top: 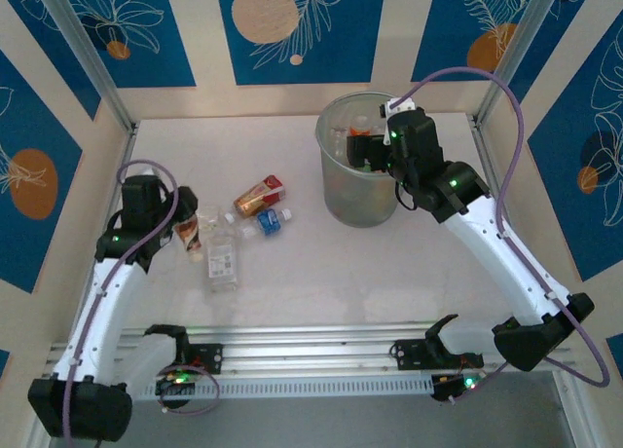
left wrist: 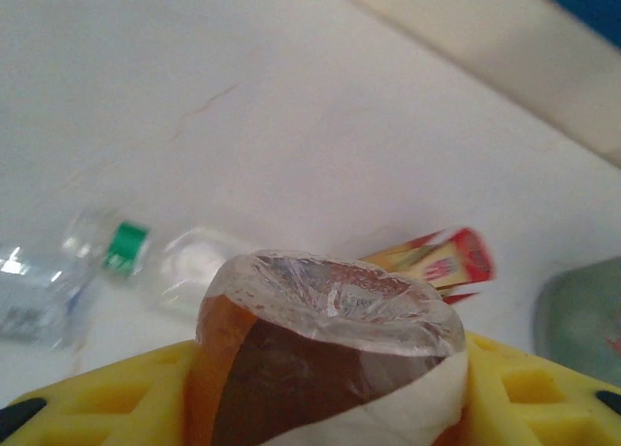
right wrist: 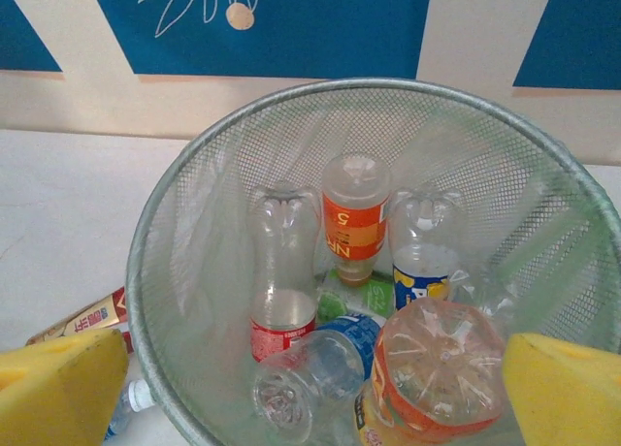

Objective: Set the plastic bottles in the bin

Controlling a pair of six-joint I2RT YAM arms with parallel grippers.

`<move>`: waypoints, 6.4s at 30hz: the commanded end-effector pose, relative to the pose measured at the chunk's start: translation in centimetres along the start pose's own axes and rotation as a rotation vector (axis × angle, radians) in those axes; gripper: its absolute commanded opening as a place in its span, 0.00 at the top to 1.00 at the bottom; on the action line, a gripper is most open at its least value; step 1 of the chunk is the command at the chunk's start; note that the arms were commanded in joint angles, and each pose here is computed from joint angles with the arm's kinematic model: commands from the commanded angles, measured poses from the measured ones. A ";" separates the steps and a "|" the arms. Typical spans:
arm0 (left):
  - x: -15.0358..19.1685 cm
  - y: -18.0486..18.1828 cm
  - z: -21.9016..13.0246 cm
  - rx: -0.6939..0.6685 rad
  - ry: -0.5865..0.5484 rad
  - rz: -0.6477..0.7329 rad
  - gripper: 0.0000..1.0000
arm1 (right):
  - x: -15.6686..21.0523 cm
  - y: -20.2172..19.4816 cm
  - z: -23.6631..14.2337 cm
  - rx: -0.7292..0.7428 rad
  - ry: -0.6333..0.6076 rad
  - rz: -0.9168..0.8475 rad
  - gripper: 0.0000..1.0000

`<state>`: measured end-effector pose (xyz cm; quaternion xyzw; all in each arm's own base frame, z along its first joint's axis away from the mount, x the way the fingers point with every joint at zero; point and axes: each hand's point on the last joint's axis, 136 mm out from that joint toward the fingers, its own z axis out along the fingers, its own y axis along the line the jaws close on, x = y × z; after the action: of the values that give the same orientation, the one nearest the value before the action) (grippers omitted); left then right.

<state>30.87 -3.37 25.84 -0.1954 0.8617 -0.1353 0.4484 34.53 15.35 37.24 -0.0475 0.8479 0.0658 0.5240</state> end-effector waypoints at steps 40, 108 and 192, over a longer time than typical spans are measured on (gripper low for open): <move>-7.6 -47.7 3.8 1.117 -0.516 0.533 0.48 | -1.5 -3.7 -5.0 0.095 -0.246 0.150 0.01; -8.5 -47.2 2.3 0.870 -0.491 0.480 0.13 | -0.8 -4.8 -7.5 0.094 -0.244 0.158 0.01; 4.9 28.4 11.3 -0.765 0.035 -0.814 0.14 | -0.4 0.4 1.4 0.041 0.087 0.018 0.01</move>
<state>30.87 18.35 4.40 -0.6529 0.7172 0.0312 0.2415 36.01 15.70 35.10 -0.0308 0.8831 0.0394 0.4665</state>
